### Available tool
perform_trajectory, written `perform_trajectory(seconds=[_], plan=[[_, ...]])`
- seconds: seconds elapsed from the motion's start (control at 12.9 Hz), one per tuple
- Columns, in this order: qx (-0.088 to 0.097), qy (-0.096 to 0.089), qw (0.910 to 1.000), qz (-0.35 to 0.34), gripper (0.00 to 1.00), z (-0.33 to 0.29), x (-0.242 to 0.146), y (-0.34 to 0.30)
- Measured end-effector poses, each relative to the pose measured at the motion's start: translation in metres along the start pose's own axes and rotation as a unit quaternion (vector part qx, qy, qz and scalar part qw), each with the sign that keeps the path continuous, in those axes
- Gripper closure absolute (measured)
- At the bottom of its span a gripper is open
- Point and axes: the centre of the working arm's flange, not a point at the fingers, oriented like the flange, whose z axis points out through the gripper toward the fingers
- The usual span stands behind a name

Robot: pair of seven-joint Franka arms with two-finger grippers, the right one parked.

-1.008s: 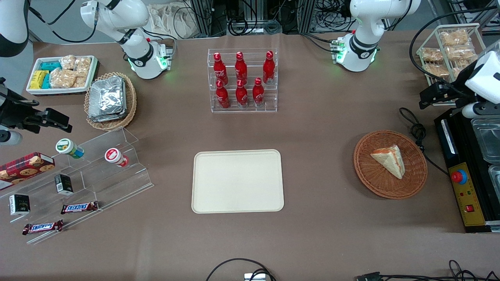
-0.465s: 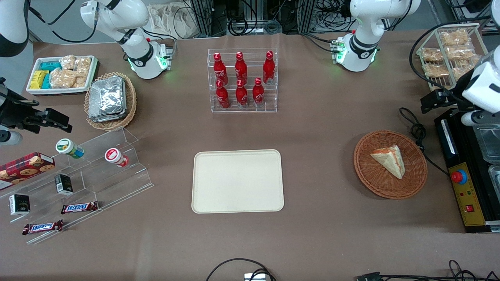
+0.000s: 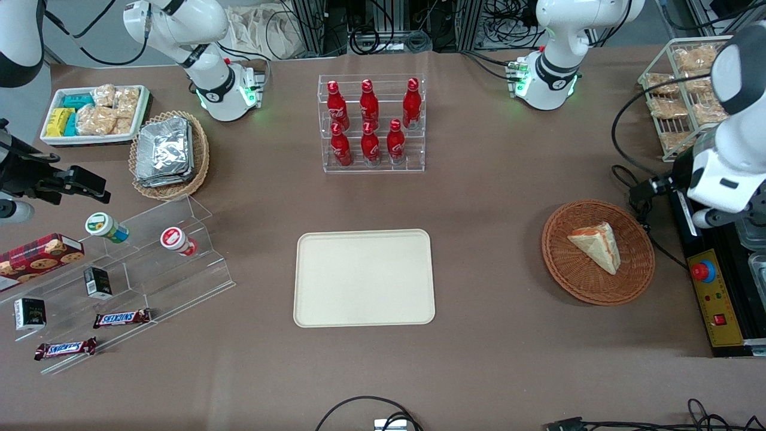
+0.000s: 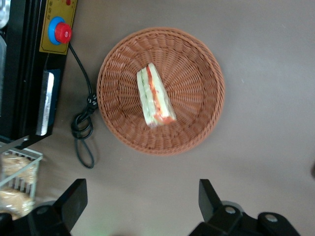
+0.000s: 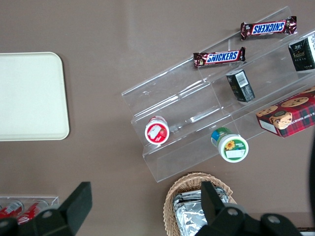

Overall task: Place sandwich from basket to tray
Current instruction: 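Move the left gripper down over the sandwich in the wicker basket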

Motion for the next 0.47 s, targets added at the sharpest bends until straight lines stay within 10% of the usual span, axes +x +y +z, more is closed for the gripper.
perform_trajectory(seconds=[0.47], plan=[[-0.027,0.036,0.9891,-0.14,0.0,0.112,0.003,-0.002]])
